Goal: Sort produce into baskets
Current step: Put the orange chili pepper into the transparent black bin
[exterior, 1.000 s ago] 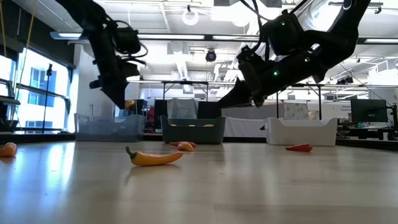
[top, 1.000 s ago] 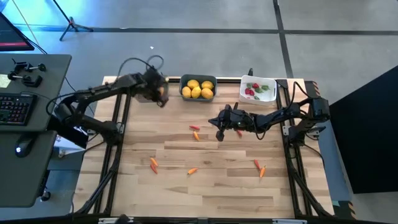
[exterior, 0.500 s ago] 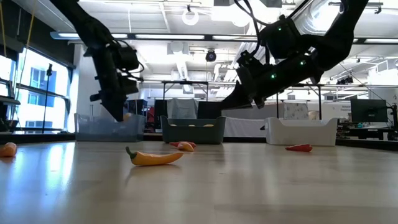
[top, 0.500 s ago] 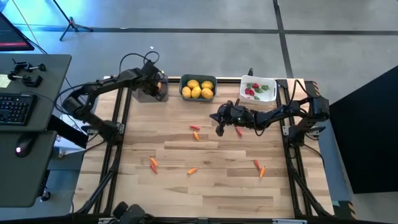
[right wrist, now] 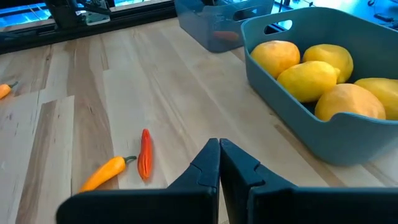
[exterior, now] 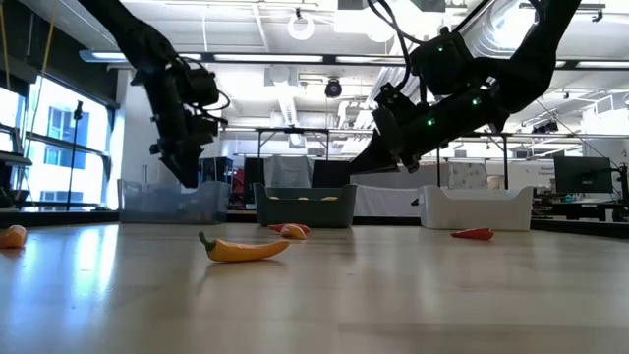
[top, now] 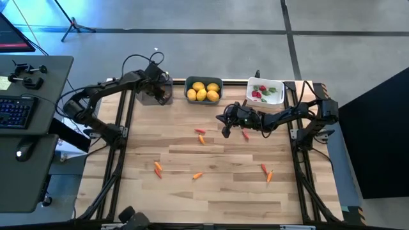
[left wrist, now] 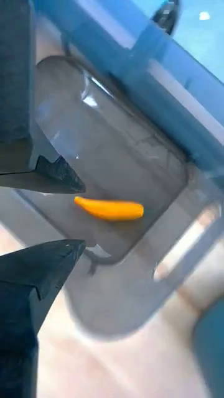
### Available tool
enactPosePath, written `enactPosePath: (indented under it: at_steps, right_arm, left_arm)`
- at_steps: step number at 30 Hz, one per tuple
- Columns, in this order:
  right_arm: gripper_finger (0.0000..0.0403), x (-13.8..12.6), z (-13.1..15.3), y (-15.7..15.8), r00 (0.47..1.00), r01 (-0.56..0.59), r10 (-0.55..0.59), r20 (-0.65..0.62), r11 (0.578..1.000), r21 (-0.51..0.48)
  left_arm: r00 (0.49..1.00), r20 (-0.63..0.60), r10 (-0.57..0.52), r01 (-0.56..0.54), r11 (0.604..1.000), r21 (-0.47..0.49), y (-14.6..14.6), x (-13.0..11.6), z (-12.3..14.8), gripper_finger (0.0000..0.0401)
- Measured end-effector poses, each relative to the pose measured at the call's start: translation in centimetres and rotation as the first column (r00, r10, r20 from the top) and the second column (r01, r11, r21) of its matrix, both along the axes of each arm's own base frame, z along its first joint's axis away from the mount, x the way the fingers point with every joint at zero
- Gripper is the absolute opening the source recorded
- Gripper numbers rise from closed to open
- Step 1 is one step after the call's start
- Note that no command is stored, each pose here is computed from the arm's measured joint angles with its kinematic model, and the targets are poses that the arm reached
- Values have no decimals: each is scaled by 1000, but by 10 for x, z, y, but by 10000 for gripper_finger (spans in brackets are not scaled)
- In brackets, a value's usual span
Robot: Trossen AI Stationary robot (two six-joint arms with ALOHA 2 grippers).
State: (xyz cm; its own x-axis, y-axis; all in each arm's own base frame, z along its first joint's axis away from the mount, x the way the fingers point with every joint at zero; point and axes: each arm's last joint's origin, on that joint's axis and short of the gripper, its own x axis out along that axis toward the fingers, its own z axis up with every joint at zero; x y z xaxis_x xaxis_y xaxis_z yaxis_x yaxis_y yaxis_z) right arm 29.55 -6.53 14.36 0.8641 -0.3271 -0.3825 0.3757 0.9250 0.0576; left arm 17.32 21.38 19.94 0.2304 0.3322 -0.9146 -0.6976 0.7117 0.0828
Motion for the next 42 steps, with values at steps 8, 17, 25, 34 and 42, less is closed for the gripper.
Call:
enactPosePath:
  at_steps: [8,17,25,34,42]
  right_arm:
    - [0,0,0,0,1000,-8,8,-2,1000,-1]
    - [4,-17,-7,14,974,58,-15,-226,981,186]
    - [92,-37,0,35,813,315,-107,-573,908,277]
    - [148,-51,-1,42,695,454,-151,-703,851,265]
    - [87,-56,-3,43,664,476,-131,-736,833,282]
  left_arm:
    - [971,20,-240,238,968,82,-51,13,37,84]
    - [894,166,-417,386,903,190,-111,31,62,16]
    - [727,477,-493,374,868,327,-132,47,32,1]
    - [641,585,-497,301,864,404,-136,43,9,0]
    - [632,637,-441,218,890,400,-130,28,-11,0]
